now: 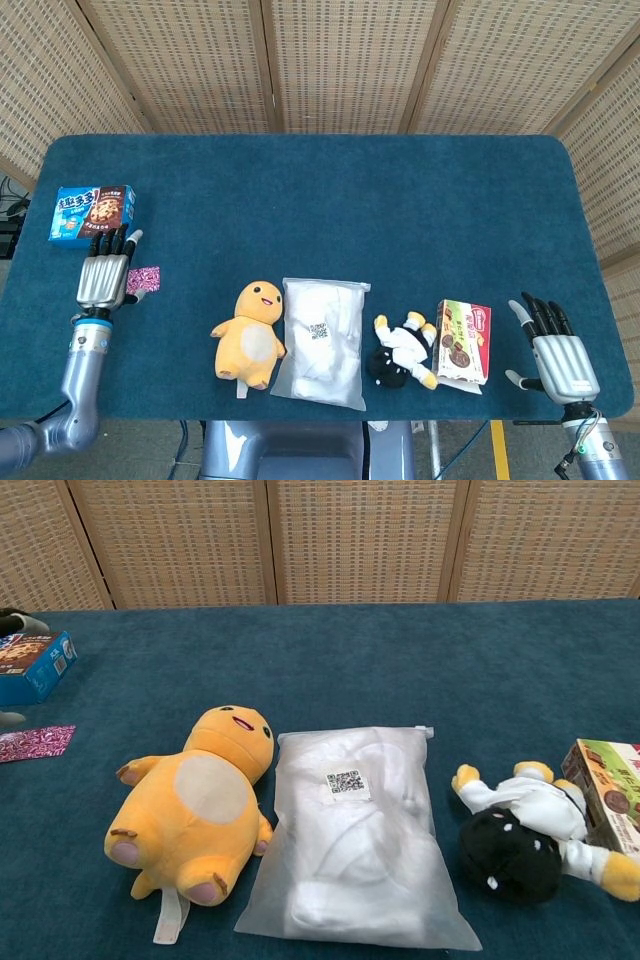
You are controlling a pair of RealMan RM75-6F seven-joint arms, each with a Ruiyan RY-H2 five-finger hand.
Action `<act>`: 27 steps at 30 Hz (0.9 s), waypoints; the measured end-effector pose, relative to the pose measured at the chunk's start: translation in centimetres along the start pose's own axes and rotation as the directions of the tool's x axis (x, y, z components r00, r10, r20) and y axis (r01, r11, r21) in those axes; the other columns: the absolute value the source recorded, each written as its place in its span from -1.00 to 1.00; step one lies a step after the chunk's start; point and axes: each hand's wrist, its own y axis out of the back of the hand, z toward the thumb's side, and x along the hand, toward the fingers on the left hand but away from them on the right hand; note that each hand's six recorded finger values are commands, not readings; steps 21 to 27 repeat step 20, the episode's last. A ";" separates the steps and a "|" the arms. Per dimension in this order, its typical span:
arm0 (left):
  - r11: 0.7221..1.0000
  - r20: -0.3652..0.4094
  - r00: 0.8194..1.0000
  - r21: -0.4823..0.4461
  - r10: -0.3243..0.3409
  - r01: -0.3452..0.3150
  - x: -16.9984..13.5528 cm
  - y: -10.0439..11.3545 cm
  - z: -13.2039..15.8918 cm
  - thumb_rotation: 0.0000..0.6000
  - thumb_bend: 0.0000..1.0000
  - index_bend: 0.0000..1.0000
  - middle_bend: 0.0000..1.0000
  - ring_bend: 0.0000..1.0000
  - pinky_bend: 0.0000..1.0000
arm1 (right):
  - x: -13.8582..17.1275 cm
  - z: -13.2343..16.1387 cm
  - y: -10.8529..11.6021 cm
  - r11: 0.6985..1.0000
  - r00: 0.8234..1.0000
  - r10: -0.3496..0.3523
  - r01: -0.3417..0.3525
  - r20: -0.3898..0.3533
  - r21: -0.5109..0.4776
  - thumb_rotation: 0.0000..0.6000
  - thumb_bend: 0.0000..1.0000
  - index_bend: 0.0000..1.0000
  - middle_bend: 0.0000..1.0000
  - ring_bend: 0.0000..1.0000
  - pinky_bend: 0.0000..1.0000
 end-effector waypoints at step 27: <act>0.999 0.077 0.996 -0.040 0.039 -0.036 -12.9 0.1 -1.8 1.00 -0.56 -1.00 -1.00 -1.00 -1.00 | 0.6 0.7 1.2 0.998 0.997 -0.066 0.066 -0.037 -0.006 1.00 -0.84 -1.00 -1.00 -1.00 -1.00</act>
